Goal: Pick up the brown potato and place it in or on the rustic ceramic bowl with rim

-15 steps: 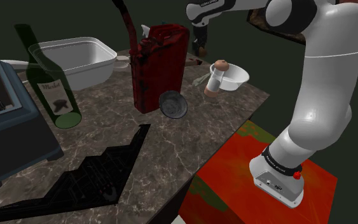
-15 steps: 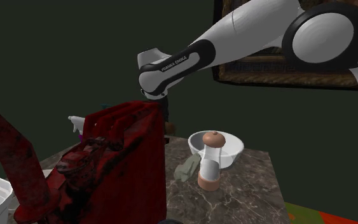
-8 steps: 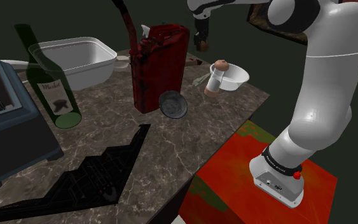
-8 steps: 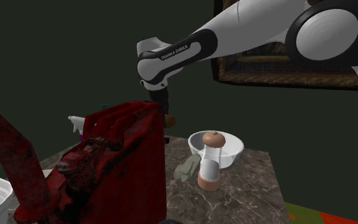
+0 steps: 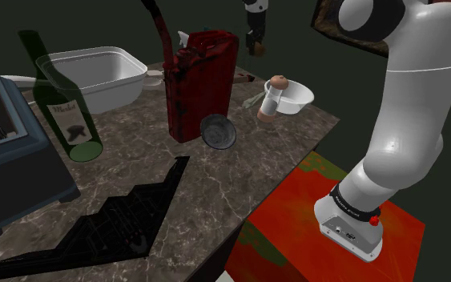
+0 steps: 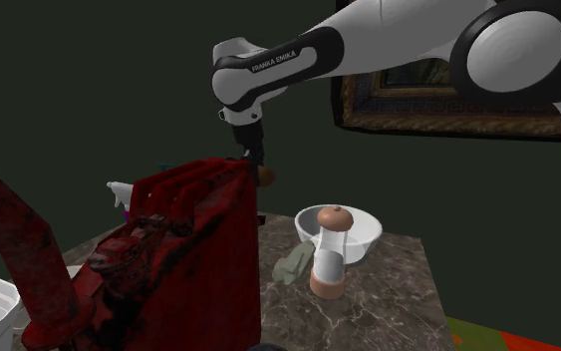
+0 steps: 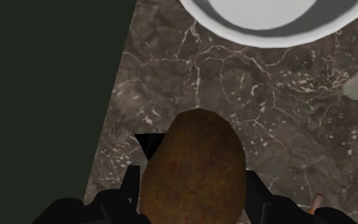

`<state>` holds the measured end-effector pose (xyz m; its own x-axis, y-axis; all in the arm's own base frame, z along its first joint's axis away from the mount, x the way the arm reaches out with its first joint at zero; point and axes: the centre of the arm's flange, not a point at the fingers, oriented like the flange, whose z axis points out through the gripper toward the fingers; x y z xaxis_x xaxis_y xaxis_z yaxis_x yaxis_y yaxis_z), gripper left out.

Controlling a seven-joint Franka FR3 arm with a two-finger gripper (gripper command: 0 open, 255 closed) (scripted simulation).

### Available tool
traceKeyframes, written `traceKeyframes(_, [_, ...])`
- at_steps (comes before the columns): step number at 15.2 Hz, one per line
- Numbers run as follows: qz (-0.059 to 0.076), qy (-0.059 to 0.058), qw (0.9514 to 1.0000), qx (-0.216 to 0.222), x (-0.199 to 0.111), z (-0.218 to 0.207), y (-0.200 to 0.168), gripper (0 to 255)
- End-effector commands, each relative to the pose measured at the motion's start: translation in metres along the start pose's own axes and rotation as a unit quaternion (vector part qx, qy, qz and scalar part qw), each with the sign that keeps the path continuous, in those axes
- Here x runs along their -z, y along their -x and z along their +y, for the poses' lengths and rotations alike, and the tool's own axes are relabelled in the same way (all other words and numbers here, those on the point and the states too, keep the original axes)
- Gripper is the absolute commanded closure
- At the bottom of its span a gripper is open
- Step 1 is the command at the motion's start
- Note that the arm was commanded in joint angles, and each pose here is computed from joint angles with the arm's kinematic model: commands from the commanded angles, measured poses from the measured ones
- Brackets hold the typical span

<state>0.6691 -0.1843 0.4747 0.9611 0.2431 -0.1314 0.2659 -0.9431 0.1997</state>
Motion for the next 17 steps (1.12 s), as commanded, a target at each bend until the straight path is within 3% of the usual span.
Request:
traceKeyframes(1, [0.000, 0.000, 1.0000, 0.000, 0.011, 0.003, 0.001, 255])
traceKeyframes(3, [0.000, 0.000, 1.0000, 0.000, 0.019, 0.005, 0.002, 255])
traceKeyframes(17, [0.000, 0.000, 1.0000, 0.000, 0.049, -0.171, 0.050, 255])
